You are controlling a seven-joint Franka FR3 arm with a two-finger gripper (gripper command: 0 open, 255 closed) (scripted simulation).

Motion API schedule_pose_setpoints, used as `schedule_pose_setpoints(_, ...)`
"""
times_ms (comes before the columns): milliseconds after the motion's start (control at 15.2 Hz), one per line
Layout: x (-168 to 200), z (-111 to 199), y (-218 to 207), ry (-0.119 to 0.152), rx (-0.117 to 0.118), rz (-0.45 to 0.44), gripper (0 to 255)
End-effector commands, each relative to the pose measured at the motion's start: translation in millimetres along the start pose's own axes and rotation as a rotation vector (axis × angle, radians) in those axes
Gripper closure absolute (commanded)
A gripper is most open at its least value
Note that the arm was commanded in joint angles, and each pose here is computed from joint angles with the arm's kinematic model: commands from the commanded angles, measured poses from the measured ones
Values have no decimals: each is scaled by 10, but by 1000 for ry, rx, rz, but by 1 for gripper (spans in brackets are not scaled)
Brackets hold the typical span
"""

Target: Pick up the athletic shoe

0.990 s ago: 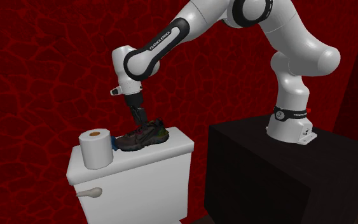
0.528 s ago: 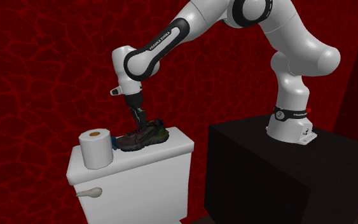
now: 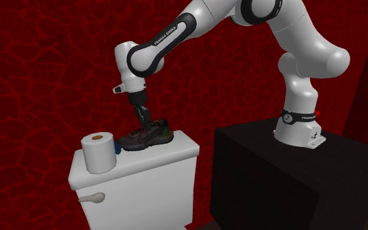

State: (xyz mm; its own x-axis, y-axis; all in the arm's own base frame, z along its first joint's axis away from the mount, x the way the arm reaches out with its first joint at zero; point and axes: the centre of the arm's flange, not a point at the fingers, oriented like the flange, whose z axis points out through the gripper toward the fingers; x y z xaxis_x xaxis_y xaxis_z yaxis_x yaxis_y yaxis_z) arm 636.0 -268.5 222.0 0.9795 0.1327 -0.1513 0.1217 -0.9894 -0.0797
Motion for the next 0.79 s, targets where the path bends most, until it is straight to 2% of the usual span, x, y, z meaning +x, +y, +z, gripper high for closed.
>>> schedule_pose_setpoints(0, -13, -109, -8, 1, -1, 0, 255)
schedule_pose_setpoints(594, -85, -577, -46, 1, -1, 0, 255)
schedule_pose_setpoints(726, -86, -585, -46, 1, -1, 0, 255)
